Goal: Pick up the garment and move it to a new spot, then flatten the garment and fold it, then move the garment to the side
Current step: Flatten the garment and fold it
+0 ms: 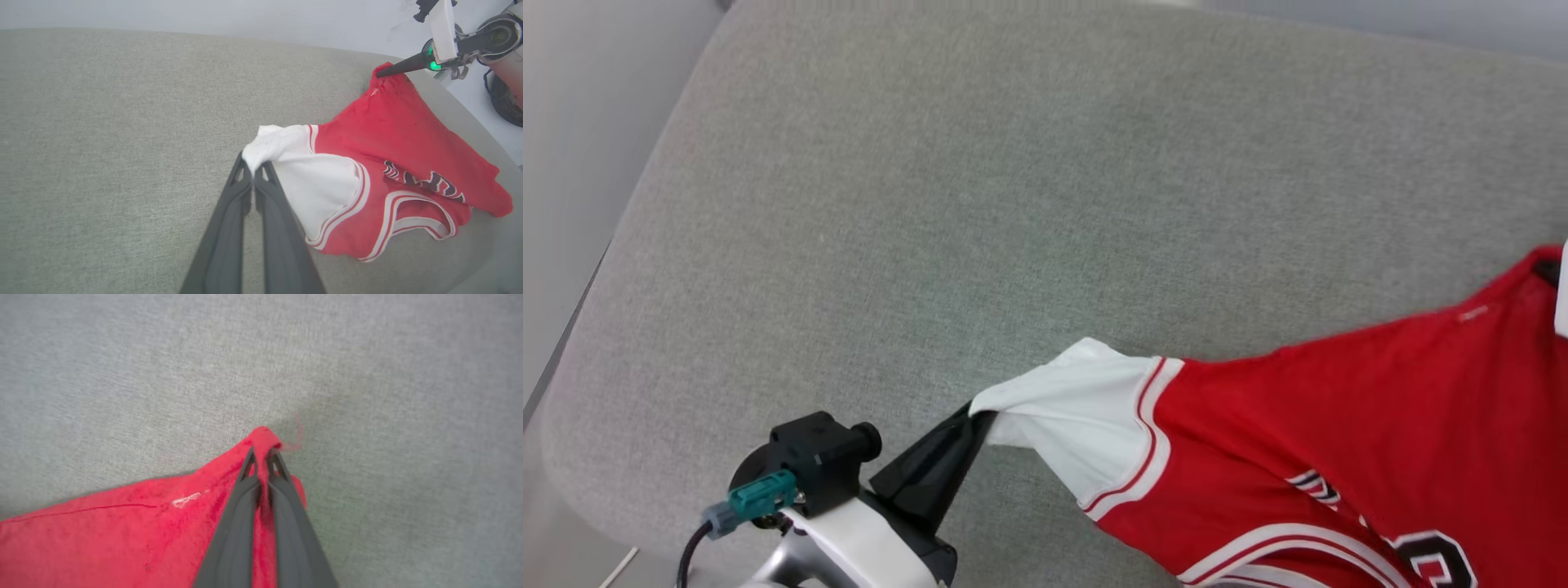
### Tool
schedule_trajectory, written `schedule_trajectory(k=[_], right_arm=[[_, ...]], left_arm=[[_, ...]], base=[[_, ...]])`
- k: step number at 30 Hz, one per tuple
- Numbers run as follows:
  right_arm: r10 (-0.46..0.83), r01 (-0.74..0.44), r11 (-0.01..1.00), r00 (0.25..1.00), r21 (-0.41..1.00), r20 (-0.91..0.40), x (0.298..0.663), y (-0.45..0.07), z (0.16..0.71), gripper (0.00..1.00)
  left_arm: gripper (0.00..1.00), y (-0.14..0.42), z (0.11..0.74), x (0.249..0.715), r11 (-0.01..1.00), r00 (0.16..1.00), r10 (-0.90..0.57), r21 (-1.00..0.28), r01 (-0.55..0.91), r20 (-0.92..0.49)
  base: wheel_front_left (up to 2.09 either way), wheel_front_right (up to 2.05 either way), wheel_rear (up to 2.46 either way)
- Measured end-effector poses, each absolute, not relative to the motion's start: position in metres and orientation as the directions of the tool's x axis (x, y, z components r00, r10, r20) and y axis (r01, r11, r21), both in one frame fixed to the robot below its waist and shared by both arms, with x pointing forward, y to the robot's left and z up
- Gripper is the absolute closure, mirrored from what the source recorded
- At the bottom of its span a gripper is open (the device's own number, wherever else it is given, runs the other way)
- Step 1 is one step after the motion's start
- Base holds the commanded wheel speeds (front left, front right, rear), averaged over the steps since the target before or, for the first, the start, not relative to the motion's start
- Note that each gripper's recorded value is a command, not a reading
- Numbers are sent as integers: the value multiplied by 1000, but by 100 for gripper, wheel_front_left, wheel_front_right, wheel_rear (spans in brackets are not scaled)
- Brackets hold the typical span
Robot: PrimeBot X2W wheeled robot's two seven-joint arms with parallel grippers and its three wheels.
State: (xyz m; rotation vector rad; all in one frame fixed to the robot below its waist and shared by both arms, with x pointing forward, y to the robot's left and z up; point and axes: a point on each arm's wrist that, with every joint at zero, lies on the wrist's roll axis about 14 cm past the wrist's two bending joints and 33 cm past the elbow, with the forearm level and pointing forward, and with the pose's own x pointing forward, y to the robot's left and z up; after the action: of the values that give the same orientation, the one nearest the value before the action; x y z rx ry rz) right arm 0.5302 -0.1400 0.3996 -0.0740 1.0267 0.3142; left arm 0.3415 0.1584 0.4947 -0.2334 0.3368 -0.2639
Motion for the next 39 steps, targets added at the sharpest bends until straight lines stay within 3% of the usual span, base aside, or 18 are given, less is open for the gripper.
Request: schedule_trajectory(k=[9,19,28,39], right_arm=[[290,-280,952,714,121,-637,536,-149,510,100],[315,-303,949,907,87,-280,508,-165,659,100],[282,-278,959,957,58,-63,471,-185,730,100],[260,-264,962,964,67,62,441,-196,761,100]], left_arm=[[100,167,545,341,947,945,-291,-188,261,-152],[100,171,659,358,945,930,-313,-40,326,191],[100,164,764,367,935,816,-342,84,344,466],[100,164,839,373,938,704,-334,151,311,626]], base=[[0,0,0],[0,0,0],[0,0,0],[0,0,0]])
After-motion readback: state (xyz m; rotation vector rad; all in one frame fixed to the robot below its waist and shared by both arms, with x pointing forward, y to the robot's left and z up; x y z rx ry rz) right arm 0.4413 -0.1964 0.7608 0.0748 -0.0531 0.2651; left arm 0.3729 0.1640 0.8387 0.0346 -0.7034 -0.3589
